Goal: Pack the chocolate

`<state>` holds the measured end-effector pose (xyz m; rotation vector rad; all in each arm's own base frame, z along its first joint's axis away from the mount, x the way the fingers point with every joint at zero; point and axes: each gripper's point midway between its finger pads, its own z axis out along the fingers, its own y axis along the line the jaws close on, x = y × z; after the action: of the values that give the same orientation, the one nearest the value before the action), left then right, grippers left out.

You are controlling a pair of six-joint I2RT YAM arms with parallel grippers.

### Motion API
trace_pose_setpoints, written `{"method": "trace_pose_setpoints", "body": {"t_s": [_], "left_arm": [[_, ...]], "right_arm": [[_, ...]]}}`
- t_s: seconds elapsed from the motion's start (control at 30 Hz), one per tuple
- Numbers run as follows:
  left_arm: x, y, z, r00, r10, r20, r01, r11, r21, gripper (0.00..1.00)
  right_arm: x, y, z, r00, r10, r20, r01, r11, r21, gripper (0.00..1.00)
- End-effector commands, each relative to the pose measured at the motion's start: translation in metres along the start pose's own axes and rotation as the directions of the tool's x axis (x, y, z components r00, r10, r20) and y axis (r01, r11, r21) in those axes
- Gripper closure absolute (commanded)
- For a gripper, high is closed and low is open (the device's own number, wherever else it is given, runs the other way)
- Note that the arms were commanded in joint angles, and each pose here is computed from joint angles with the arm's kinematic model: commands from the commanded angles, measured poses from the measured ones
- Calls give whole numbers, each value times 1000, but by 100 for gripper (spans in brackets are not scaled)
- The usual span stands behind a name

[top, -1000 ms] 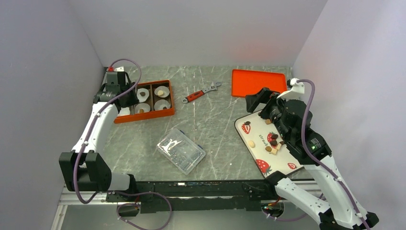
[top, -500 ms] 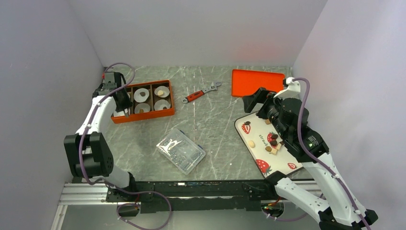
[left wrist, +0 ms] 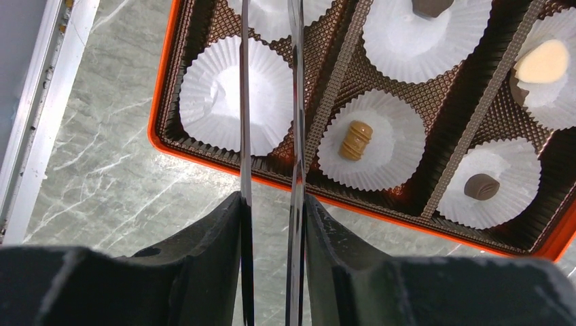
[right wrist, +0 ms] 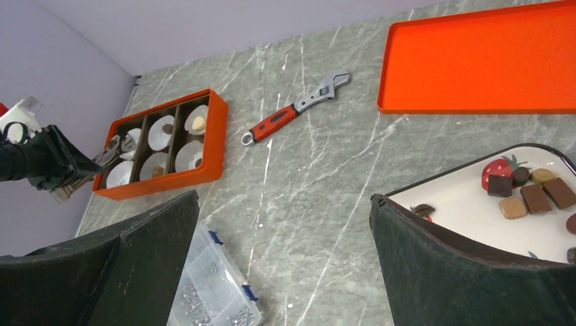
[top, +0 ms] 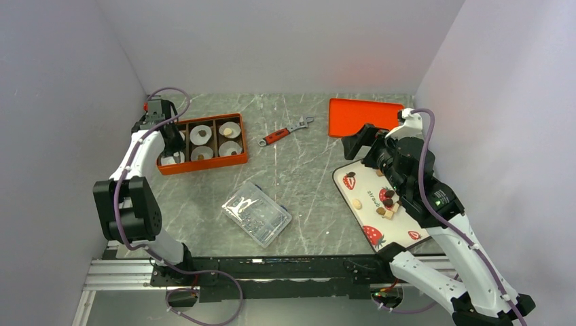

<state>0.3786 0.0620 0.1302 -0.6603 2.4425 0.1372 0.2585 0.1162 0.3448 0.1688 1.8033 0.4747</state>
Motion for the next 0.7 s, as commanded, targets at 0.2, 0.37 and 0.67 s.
{"method": "trace_pose_setpoints", "body": {"t_s": [0.2, 0.37, 0.67], "left_arm": [[-19, 2, -14, 998, -2, 63, 2, 1000, -1, 51], [-26, -1, -27, 996, 7, 88, -10, 1000, 25, 49], [-38, -19, -68, 983, 44, 178, -61, 994, 93, 50]], "right_arm": [[-10, 6, -1, 999, 16, 35, -15, 1000, -26, 0], [-11, 7, -2, 999, 29, 37, -27, 999, -34, 0], [-19, 9, -6, 997, 50, 65, -48, 998, -40, 0]]}}
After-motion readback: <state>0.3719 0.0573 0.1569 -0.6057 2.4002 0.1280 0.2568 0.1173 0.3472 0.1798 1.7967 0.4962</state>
